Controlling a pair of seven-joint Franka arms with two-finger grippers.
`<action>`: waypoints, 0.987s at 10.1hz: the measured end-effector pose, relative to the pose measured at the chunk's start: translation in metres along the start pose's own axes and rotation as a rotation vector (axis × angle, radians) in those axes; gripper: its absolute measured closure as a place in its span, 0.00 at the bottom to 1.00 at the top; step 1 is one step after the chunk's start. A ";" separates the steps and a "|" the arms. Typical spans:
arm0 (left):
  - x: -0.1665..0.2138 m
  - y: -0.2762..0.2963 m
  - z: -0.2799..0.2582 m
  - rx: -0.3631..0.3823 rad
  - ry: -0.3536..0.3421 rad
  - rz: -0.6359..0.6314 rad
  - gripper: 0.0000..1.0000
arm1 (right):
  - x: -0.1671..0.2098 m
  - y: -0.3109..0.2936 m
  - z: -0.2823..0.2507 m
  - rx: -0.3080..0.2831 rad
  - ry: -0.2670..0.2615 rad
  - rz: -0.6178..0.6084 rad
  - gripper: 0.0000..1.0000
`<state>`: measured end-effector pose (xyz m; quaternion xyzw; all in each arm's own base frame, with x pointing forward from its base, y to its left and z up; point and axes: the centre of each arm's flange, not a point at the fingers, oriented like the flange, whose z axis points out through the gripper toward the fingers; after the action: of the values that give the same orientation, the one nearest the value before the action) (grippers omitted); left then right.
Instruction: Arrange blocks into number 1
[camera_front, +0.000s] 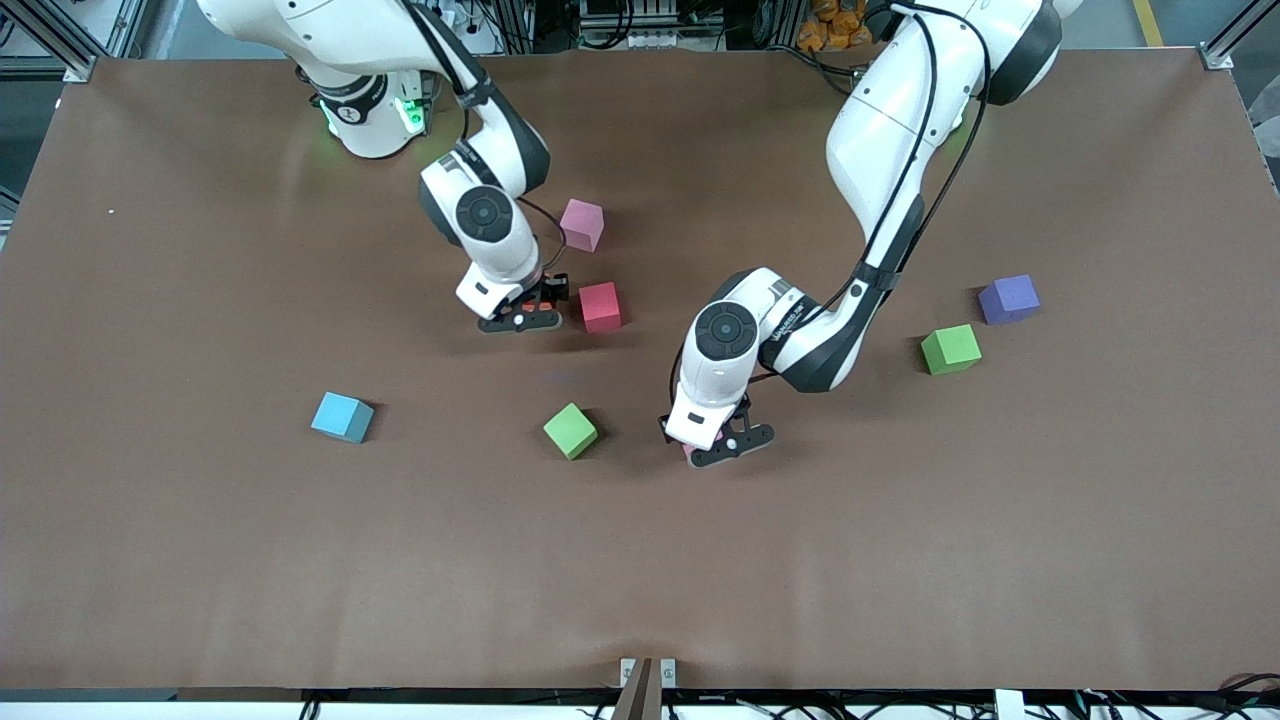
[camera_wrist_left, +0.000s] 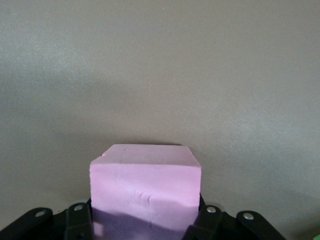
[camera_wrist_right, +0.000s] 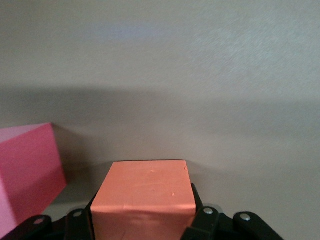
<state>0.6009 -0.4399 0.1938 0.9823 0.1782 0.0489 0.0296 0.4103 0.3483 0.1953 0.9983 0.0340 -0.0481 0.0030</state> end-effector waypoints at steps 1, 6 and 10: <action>0.001 0.001 -0.001 -0.003 0.002 0.000 0.35 | -0.006 -0.010 -0.002 0.003 0.006 0.021 0.35; 0.003 0.002 -0.004 -0.008 0.007 -0.002 0.36 | -0.024 -0.031 -0.019 0.018 0.024 0.059 0.35; 0.001 0.003 -0.005 -0.009 0.007 0.001 0.36 | -0.049 -0.059 -0.019 0.019 0.026 0.099 0.35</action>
<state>0.6029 -0.4424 0.1990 0.9821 0.1778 0.0533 0.0335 0.3590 0.4044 0.2183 0.9992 -0.0159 -0.0353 -0.0044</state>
